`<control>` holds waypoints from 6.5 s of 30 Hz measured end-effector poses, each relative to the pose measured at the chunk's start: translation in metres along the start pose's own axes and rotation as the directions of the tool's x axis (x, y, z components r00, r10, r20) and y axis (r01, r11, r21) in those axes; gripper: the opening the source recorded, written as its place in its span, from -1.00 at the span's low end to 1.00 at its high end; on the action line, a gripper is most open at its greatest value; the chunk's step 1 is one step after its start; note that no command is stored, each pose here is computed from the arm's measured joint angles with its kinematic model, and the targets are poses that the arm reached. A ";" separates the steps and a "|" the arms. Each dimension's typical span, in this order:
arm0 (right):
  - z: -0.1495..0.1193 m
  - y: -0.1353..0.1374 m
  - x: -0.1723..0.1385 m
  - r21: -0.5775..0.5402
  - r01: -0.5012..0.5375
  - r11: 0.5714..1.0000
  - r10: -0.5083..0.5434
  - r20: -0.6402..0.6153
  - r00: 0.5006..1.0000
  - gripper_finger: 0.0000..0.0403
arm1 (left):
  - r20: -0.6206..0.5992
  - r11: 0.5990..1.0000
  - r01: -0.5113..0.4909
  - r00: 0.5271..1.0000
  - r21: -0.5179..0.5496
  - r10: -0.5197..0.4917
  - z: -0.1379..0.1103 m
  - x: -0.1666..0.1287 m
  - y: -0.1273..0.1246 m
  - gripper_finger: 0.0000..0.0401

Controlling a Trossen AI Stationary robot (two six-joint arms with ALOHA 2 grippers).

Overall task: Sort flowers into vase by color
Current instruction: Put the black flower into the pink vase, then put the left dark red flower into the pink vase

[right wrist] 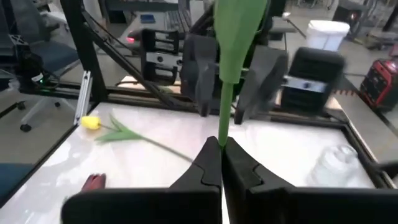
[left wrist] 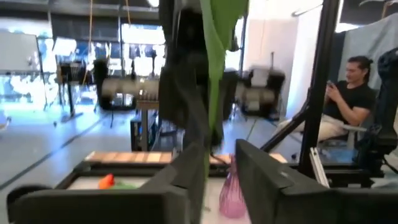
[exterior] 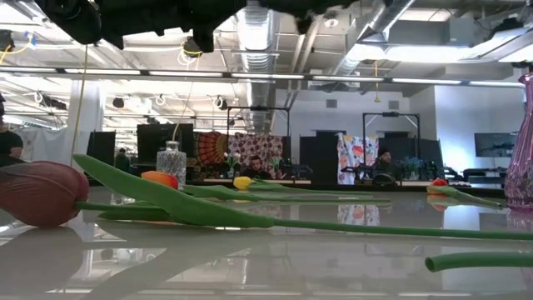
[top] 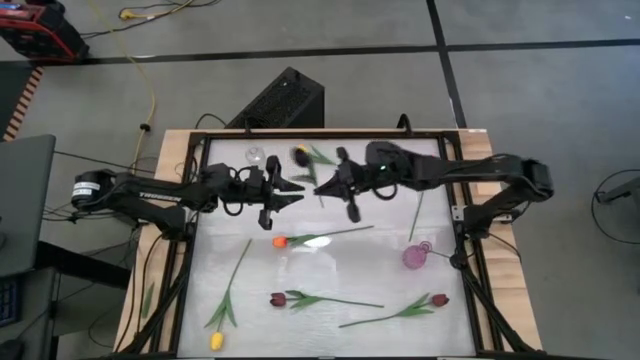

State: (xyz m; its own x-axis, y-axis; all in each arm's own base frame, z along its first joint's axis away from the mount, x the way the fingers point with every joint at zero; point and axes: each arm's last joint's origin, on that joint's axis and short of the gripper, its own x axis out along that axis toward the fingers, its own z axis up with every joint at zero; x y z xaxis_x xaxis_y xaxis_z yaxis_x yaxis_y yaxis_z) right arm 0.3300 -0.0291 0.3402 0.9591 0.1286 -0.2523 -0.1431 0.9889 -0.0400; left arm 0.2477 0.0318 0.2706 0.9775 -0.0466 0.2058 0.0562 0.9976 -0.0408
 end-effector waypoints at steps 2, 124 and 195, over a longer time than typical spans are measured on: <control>0.004 0.004 -0.016 0.007 -0.004 1.000 0.004 -0.041 0.999 -0.90 | -0.043 1.000 -0.004 0.999 -0.003 0.004 -0.002 -0.002 0.000 -0.39; 0.045 0.197 -0.103 0.495 -0.159 0.854 0.294 -0.207 0.933 -0.15 | -0.568 0.929 0.364 0.752 -0.066 -0.335 -0.103 0.024 -0.134 -0.18; -0.146 0.236 0.141 0.151 0.286 0.946 -0.078 -0.752 0.654 -0.15 | -0.470 0.987 0.160 0.872 0.005 -0.139 -0.072 -0.075 -0.122 -0.18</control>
State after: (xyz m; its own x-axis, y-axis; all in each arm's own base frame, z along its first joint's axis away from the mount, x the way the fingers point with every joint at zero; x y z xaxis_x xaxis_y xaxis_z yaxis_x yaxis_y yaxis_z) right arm 0.3959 0.2117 0.1537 0.4546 -0.0489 -0.8894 0.1760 0.9837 0.0359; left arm 0.1819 -0.0900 0.1901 0.9398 -0.2035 -0.2745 0.2108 0.9775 -0.0029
